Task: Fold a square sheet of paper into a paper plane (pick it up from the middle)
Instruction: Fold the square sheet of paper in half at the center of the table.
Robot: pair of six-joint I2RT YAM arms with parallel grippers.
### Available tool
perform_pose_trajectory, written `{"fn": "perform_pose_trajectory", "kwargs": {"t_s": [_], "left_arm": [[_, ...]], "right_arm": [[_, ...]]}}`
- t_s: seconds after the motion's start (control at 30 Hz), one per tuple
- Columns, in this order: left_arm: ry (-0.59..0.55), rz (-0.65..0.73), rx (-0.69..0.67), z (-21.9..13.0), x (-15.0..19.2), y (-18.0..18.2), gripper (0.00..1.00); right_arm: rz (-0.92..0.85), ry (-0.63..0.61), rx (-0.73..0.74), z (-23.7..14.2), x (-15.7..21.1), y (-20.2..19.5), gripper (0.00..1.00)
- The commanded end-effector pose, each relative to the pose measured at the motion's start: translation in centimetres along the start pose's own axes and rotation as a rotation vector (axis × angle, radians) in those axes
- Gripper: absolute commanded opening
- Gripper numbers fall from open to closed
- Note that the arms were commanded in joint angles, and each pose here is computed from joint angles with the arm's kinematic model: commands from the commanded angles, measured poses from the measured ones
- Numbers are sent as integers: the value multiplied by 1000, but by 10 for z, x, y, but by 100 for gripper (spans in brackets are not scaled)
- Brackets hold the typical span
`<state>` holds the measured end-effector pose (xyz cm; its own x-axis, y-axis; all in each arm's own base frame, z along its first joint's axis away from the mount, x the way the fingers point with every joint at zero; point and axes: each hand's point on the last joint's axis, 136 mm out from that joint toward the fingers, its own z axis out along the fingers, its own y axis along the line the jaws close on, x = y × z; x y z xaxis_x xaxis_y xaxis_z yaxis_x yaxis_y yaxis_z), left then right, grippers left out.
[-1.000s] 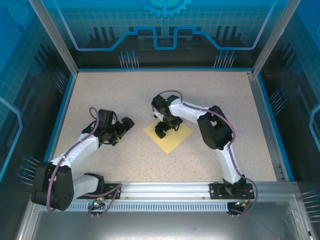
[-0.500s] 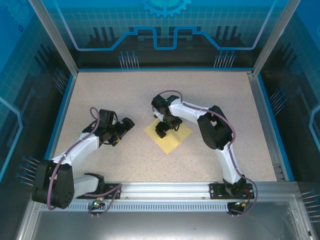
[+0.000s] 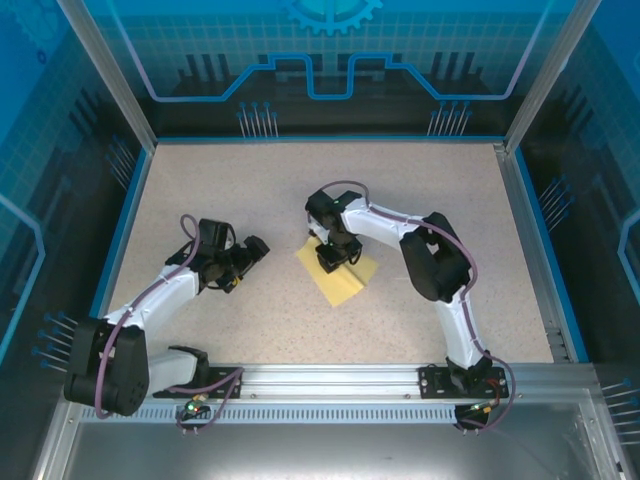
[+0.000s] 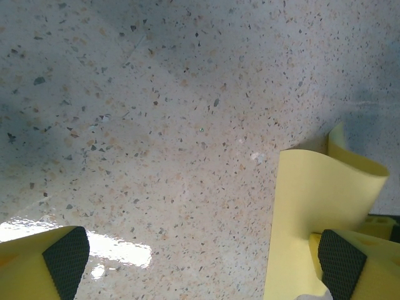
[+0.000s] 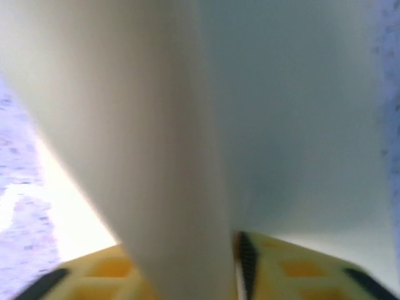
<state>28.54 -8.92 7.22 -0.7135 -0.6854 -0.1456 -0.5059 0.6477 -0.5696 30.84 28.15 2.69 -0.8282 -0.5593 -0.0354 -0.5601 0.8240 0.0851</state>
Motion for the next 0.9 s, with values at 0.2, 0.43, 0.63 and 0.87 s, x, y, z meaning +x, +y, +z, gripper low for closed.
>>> {"fn": "perform_pose_trajectory", "kwargs": {"t_s": [0.2,0.43,0.63,0.87], "left_arm": [[32,50,30,-2,3,-11,98],[45,184,120,-1,15,-51,90],[97,267,198,11,36,-86,77],[211,293,324,36,66,-121,47]], "right_arm": [[192,-230,-501,-83,-17,57,18],[338,-217,-706,-77,-19,50,18],[427,-156,-787,-49,-14,36,18],[467,-106,-783,-25,-4,22,19]]}}
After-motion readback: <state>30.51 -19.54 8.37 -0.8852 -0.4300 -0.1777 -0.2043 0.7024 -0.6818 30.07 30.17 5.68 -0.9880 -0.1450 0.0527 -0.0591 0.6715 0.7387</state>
